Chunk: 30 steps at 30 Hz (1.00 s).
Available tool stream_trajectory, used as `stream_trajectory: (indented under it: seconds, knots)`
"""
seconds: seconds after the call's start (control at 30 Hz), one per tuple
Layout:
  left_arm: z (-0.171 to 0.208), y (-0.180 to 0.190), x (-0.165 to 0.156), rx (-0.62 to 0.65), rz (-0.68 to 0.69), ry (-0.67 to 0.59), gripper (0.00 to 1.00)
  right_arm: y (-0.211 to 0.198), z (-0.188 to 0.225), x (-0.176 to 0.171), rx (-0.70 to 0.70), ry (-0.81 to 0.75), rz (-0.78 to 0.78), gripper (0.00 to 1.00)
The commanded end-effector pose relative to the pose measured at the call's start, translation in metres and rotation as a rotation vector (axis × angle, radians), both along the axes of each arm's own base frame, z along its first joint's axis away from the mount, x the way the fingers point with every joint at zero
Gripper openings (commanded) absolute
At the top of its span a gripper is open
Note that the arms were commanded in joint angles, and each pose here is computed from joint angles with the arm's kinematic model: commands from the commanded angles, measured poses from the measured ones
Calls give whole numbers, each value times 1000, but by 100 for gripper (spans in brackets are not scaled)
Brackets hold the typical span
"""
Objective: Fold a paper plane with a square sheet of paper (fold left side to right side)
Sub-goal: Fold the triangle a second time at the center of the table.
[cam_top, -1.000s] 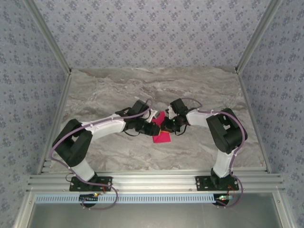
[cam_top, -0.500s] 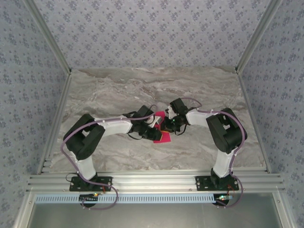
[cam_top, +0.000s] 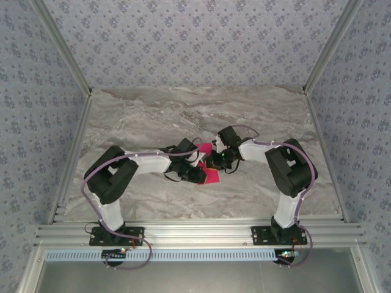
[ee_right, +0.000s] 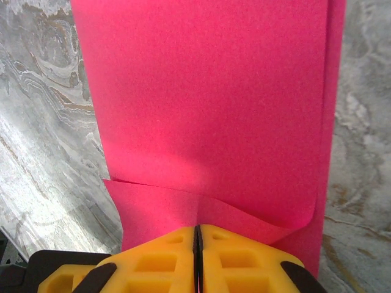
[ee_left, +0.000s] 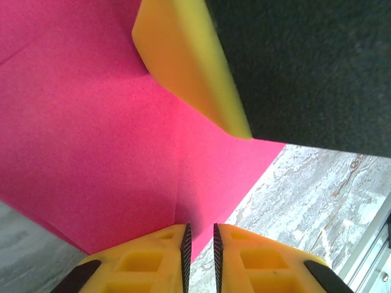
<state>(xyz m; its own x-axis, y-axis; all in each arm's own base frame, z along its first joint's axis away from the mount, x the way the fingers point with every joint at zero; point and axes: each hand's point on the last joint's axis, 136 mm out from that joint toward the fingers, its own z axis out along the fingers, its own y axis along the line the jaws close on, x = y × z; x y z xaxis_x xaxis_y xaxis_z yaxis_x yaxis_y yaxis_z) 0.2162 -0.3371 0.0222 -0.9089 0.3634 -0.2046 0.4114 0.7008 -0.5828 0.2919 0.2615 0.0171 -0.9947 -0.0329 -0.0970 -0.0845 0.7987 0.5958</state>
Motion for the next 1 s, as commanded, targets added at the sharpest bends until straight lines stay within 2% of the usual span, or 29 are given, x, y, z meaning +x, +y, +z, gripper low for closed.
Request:
stream_trajectory:
  seconds: [0.0,0.67,0.97]
  knots:
    - [-17,11,-9,63,-7,18,19,-21,-26,-15,-131,71,-6,12]
    - [-18,52,-48,104,30,43,11,-23,-27,-14,-138,74,-5,12]
    - [41,29,-18,-81,63,-33,11,-21,-24,-14,-130,69,-2,12]
